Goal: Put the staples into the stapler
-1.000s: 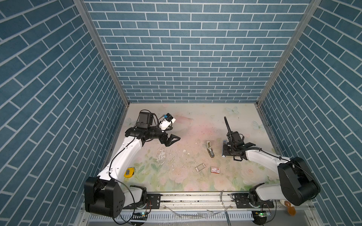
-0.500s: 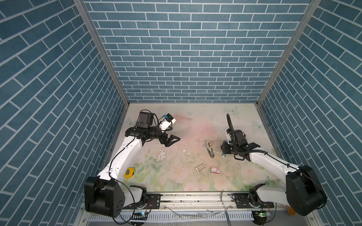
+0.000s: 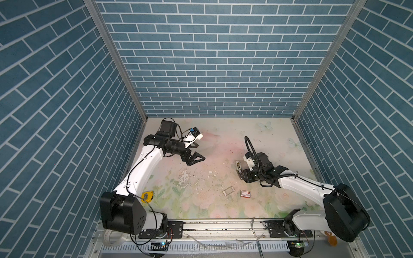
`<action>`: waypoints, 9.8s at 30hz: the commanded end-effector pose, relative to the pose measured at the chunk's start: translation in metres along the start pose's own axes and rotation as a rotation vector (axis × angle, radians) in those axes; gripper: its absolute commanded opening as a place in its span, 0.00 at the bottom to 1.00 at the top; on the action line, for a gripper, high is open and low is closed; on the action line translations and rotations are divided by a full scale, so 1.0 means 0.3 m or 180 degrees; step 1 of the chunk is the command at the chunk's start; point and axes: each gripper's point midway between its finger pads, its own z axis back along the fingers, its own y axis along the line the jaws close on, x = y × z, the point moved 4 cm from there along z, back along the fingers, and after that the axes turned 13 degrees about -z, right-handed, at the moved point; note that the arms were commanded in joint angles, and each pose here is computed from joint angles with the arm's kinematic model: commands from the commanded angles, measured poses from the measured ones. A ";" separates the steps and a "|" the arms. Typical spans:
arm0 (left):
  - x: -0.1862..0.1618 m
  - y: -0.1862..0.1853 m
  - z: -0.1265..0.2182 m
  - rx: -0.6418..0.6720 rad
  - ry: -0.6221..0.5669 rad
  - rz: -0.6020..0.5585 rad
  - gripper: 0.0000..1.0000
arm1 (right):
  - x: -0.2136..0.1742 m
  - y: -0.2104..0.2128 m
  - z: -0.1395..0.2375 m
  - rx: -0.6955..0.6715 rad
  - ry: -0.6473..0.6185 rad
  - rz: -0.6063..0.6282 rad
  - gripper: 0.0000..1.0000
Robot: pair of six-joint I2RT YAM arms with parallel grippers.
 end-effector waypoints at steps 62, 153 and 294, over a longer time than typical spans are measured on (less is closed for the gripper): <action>-0.008 -0.042 0.127 0.0280 -0.0147 0.0120 0.99 | -0.008 0.201 -0.288 -0.0167 0.0505 0.1526 0.30; -0.203 -0.020 -0.363 -0.0390 0.0834 -0.0558 0.73 | 0.123 0.082 -0.157 0.0610 0.0234 -0.0965 0.20; -0.206 -0.080 -0.800 -0.0686 0.2046 -0.1326 0.11 | 0.329 -0.068 -0.013 0.0634 -0.0327 -0.1494 0.16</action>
